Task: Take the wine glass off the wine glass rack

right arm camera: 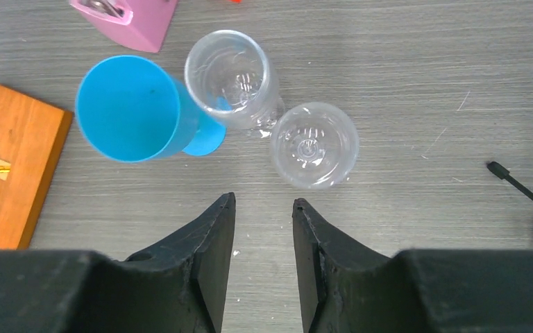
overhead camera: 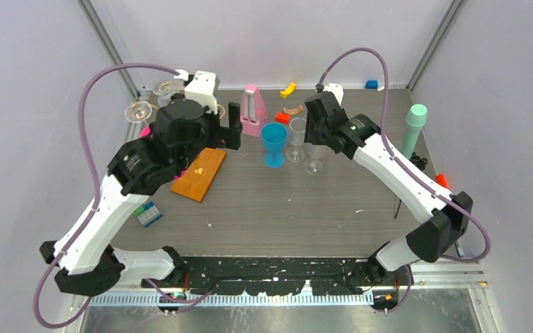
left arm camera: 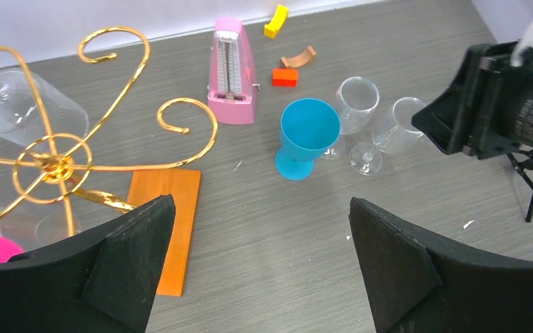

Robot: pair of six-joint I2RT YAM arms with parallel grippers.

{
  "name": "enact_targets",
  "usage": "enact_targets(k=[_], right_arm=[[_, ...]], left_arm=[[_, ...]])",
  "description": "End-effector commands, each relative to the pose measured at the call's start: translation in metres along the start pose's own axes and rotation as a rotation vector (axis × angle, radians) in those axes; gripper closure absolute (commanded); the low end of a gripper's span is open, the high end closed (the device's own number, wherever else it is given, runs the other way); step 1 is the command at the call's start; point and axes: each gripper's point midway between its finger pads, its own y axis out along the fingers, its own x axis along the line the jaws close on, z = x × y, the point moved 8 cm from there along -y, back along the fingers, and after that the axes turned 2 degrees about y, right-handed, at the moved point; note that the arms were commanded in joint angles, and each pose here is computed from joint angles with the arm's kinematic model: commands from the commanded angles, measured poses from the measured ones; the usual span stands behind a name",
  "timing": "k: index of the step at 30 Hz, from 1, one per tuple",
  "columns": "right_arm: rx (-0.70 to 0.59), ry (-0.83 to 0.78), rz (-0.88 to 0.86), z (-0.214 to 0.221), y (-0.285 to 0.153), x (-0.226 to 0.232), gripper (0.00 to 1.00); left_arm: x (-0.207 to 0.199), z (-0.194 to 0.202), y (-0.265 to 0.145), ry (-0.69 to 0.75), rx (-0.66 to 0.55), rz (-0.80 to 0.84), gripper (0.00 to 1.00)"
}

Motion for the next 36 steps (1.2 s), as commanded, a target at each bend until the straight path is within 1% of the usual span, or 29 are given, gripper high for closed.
enact_targets(k=[1, 4, 9, 12, 15, 16, 17, 18, 20, 22, 26, 30, 36], right_arm=[[0.021, -0.014, -0.040, -0.016, 0.021, 0.005, 0.59], [0.085, -0.042, -0.015, -0.010, 0.040, 0.005, 0.58], [0.143, -0.067, 0.000, 0.000, 0.060, 0.003, 0.58], [0.170, -0.083, 0.012, 0.004, 0.069, 0.000, 0.61], [0.192, -0.101, 0.024, 0.008, 0.077, -0.004, 0.73], [0.192, -0.104, 0.031, 0.008, 0.078, -0.006, 0.80], [0.187, -0.111, 0.045, 0.006, 0.079, -0.008, 0.83], [0.185, -0.115, 0.056, 0.006, 0.080, -0.010, 0.90], [0.168, -0.125, 0.085, 0.002, 0.081, -0.014, 0.98], [0.149, -0.139, 0.119, -0.003, 0.082, -0.018, 0.99], [0.117, -0.129, 0.150, -0.016, 0.086, -0.024, 1.00], [0.100, -0.083, 0.124, -0.023, 0.097, -0.027, 1.00], [0.093, -0.004, 0.028, -0.027, 0.108, -0.028, 1.00]], left_arm=[[0.010, -0.005, -0.011, -0.030, -0.088, -0.021, 0.00], [0.014, -0.001, -0.014, -0.014, -0.080, -0.031, 0.00], [0.016, 0.004, -0.013, 0.013, -0.068, -0.048, 0.00], [0.015, 0.005, -0.011, 0.018, -0.064, -0.043, 0.00], [0.015, 0.005, -0.011, 0.022, -0.061, -0.040, 0.00], [0.015, 0.005, -0.011, 0.022, -0.061, -0.040, 0.00], [0.015, 0.005, -0.011, 0.023, -0.061, -0.040, 0.00], [0.015, 0.005, -0.011, 0.024, -0.060, -0.042, 0.00], [0.015, 0.005, -0.011, 0.025, -0.060, -0.042, 0.00], [0.016, 0.003, -0.012, 0.026, -0.063, -0.046, 0.00], [0.020, -0.001, -0.016, 0.028, -0.077, -0.065, 0.00], [0.026, -0.005, -0.023, 0.031, -0.097, -0.092, 0.00], [0.035, -0.009, -0.031, 0.039, -0.118, -0.148, 0.00]])
